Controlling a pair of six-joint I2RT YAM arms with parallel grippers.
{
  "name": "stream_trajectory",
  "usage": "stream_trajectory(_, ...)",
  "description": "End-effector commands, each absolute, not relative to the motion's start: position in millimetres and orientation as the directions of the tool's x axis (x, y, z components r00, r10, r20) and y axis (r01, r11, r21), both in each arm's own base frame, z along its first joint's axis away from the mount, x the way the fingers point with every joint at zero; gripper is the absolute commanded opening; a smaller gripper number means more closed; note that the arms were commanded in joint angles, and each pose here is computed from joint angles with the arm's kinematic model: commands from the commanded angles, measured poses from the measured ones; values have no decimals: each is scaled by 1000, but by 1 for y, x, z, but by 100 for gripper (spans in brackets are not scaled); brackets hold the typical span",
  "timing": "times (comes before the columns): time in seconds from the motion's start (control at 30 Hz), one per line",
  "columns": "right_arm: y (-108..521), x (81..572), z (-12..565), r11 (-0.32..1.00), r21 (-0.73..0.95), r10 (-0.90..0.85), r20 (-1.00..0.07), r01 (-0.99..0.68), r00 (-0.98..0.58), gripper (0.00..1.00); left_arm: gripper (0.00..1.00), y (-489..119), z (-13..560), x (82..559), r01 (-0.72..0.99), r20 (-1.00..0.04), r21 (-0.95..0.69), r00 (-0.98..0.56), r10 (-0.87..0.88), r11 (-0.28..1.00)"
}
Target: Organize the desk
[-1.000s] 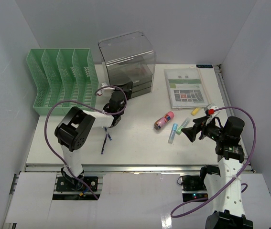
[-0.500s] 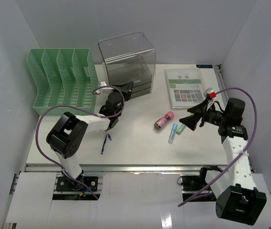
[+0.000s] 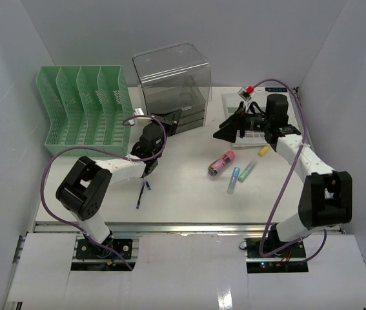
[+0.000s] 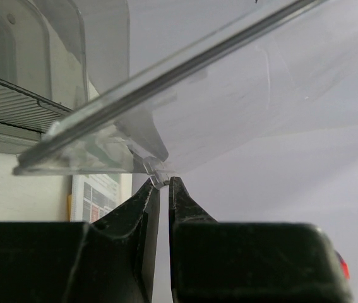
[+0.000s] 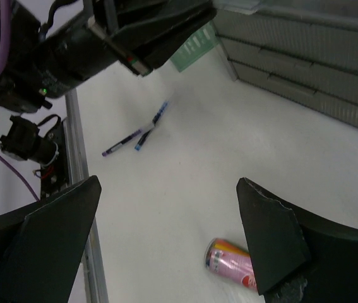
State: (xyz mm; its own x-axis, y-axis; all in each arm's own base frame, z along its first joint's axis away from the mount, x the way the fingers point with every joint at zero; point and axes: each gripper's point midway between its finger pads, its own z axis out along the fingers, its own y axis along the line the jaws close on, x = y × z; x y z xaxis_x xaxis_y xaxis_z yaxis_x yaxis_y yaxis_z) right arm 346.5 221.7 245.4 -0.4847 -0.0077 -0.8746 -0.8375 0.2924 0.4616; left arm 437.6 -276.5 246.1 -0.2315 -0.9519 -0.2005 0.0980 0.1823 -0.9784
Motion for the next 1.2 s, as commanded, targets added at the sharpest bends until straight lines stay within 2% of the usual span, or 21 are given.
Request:
stream_trajectory(0.0,235,380,286,204,445,99,-896,-872,-434,96,0,-274,284,425,185,-200,-970,-243,-949,157)
stream_trajectory(0.2,242,417,293,185,547,226,-832,-817,-506,100,0,-274,288,423,195,-209,-967,-254,-944,162)
stream_trajectory(0.43,246,451,272,207,624,266,-777,-754,-570,100,0,-272,285,422,192,-200,-969,-259,-945,153)
stream_trajectory(0.73,252,469,276,160,613,290,-779,-774,-556,100,0,-277,289,424,203,-203,-968,-274,-940,149)
stream_trajectory(0.87,253,468,284,128,580,311,-794,-804,-523,93,0,-277,284,424,195,-199,-970,-280,-939,147)
stream_trajectory(1.17,256,452,306,52,578,347,-775,-814,-528,84,0,-281,287,426,196,-196,-970,-287,-938,142)
